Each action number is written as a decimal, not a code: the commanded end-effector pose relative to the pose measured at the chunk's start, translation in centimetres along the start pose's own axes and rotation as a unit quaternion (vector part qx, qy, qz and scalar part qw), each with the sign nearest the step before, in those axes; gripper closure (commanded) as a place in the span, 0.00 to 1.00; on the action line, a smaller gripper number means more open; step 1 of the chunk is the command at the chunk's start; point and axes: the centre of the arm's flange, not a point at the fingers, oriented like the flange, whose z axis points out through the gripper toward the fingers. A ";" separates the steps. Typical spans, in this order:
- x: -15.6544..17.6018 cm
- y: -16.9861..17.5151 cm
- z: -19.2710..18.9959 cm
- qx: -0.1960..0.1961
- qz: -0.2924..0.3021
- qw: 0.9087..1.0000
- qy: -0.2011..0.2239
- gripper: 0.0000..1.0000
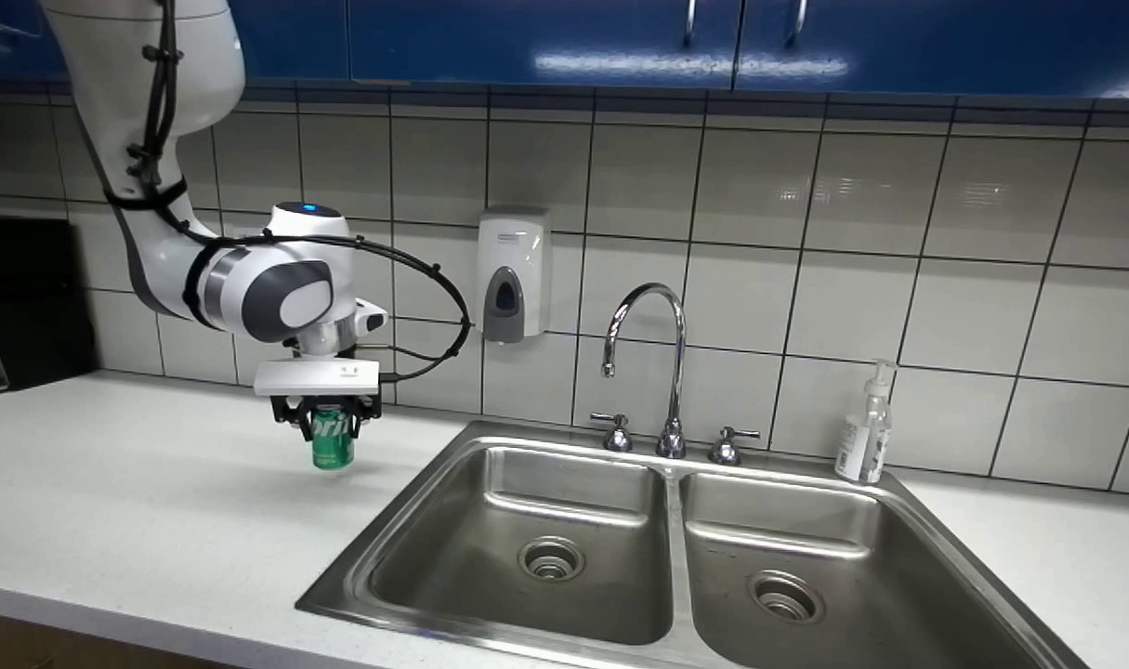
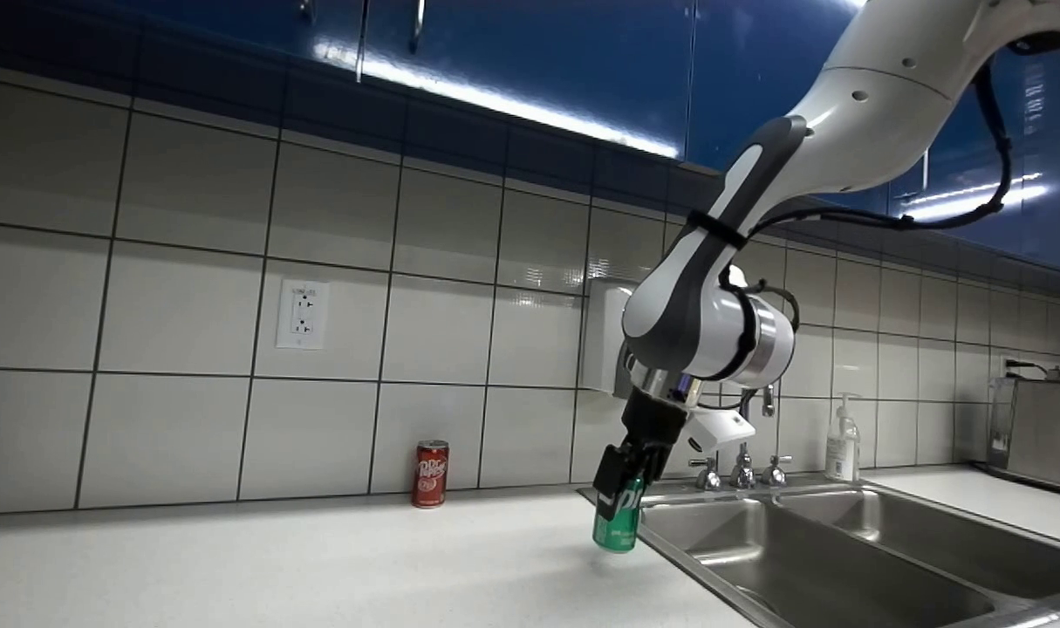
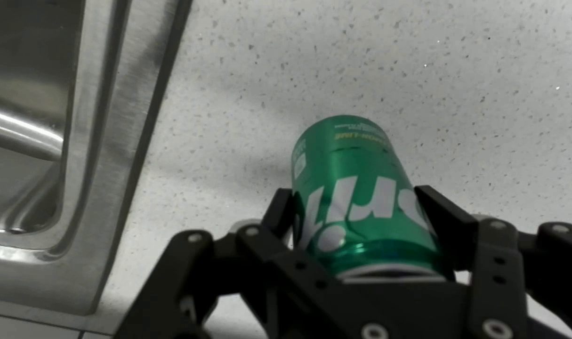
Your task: Put the green can in the sink to the left
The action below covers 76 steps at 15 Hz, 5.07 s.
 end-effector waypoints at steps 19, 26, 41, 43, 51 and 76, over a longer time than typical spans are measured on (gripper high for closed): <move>-3.1 7.1 -8.3 -0.057 0.100 0.993 -0.040 0.57; -5.3 10.4 -8.8 -0.085 0.131 0.986 -0.057 0.57; -10.6 16.5 -9.8 -0.114 0.200 0.969 -0.088 0.57; -11.3 17.2 -9.6 -0.114 0.208 0.967 -0.093 0.57; -13.1 18.9 -7.0 -0.105 0.219 0.964 -0.111 0.57; -17.0 23.7 4.4 -0.090 0.210 0.962 -0.152 0.57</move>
